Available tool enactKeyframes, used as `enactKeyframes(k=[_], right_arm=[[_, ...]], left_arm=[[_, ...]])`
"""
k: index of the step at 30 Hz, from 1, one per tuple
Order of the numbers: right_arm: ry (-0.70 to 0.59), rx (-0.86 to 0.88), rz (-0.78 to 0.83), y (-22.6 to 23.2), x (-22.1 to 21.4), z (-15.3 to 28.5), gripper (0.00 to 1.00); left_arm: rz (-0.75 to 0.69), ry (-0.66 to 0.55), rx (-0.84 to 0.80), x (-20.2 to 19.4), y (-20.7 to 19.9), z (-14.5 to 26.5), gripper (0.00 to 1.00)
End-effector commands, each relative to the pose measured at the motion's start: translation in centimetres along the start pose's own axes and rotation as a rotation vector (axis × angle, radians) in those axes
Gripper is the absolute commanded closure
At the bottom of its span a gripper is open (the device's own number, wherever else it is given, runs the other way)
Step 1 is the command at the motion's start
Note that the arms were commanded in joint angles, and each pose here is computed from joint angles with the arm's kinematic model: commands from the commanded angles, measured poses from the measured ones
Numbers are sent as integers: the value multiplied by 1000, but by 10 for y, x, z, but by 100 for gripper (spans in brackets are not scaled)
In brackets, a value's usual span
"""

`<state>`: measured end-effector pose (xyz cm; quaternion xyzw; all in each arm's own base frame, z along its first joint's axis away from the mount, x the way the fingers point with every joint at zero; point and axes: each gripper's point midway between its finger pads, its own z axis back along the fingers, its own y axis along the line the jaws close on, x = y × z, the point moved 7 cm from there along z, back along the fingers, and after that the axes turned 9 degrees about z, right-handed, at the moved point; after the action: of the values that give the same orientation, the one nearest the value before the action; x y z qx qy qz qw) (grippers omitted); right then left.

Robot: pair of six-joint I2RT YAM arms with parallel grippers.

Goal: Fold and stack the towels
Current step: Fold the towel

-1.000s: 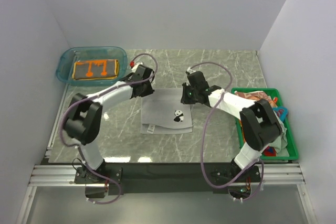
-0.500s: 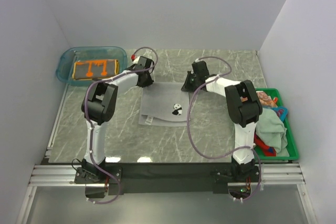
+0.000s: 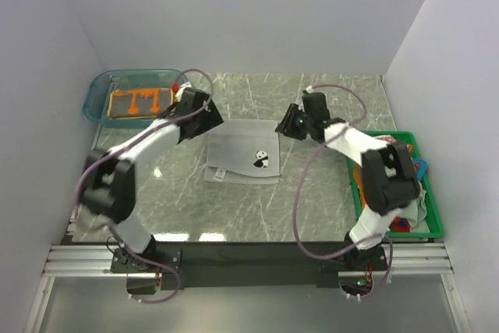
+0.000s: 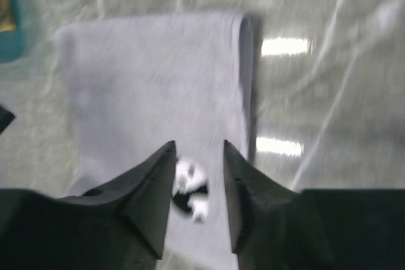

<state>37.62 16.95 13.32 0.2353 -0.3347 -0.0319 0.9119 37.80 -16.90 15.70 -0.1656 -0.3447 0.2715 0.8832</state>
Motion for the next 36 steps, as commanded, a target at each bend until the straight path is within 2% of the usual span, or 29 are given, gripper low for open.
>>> enactKeyframes(k=[1, 2, 4, 8, 10, 24, 28, 31, 36], right_arm=[[-70, 68, -54, 11, -9, 35, 52], [-32, 52, -76, 2, -30, 37, 51], [-74, 97, -104, 6, -35, 53, 51], [-70, 118, -157, -3, -71, 65, 51], [-102, 146, -184, -1, -73, 70, 52], [-15, 167, -290, -12, -121, 54, 53], [0, 166, -294, -12, -126, 48, 53], [14, 167, -304, -13, -129, 45, 54], [22, 143, -308, -15, -133, 42, 54]], left_arm=[[87, -32, -75, -5, 6, 51, 11], [102, -24, -81, -12, 11, 57, 11], [115, -3, -83, -29, 30, 69, 11], [175, 59, -99, -59, 54, 75, 24], [202, 70, -118, -68, 61, 71, 27], [253, 133, -101, -90, 71, 45, 43], [250, 144, -76, -98, 78, 38, 58], [237, 164, -55, -104, 85, 34, 84], [224, 165, -23, -109, 95, 32, 94]])
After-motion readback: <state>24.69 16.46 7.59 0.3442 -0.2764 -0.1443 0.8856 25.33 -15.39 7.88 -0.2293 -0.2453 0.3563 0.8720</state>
